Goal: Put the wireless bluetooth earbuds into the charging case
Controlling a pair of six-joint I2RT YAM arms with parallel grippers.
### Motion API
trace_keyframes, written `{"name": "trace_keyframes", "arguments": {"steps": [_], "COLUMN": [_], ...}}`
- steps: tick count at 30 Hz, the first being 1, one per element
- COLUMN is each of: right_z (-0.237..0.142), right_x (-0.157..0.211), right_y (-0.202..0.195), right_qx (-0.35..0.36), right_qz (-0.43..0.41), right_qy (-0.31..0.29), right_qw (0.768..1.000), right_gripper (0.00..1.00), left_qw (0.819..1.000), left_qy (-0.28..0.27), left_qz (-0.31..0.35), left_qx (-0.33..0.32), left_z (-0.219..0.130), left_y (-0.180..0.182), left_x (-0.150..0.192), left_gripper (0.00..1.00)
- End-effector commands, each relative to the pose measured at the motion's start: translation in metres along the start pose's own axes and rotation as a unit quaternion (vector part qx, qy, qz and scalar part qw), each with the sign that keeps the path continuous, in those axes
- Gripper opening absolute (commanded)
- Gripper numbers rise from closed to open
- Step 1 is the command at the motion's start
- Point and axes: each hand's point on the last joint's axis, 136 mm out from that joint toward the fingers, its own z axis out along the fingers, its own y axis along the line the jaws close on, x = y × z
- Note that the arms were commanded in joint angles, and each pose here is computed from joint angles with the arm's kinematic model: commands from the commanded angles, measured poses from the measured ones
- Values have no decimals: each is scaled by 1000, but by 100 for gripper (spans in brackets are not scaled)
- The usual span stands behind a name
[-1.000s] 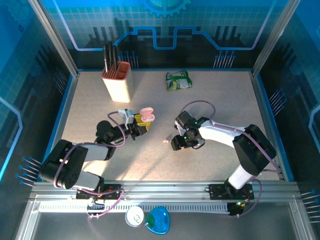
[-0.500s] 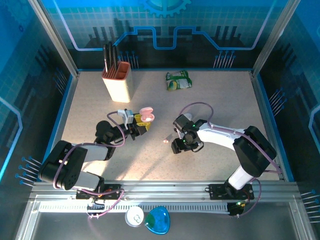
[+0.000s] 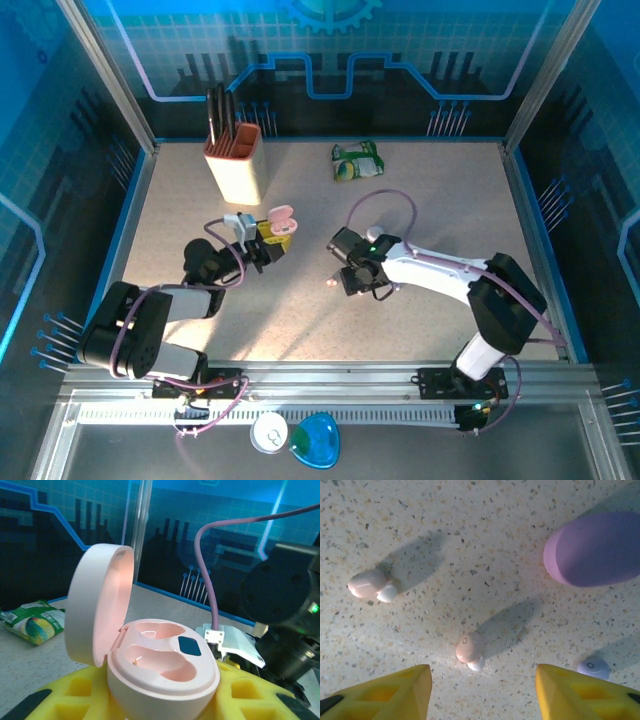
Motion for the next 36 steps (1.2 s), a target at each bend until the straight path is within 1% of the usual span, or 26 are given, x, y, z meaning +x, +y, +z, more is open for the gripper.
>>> {"name": "trace_keyframes", "arguments": {"steps": [1, 8, 14, 20, 30, 36], "right_z": [5, 21, 31, 37, 30, 28], "right_x": [3, 4, 9, 11, 11, 10], "right_y": [-9, 2, 3, 8, -4, -3], "right_qx": [77, 110, 119, 110, 138, 135], "right_qz": [-18, -47, -55, -53, -54, -51], "right_qy": [10, 33, 48, 55, 53, 52], "right_qw": [997, 992, 990, 991, 988, 988], "right_gripper": [56, 48, 45, 44, 37, 32], "left_qw": [999, 1000, 1000, 1000, 1000, 1000], "left_qy": [-22, -20, -18, -15, -13, -10], "left_qz": [25, 21, 17, 13, 7, 3], "left_qx": [-10, -9, -7, -3, 1, 3], "left_z": [-2, -3, -3, -3, -2, -2], "left_y": [7, 9, 8, 7, 6, 6], "left_x": [-16, -15, -14, -12, -11, -9], "left_gripper": [26, 26, 26, 26, 26, 26]}}
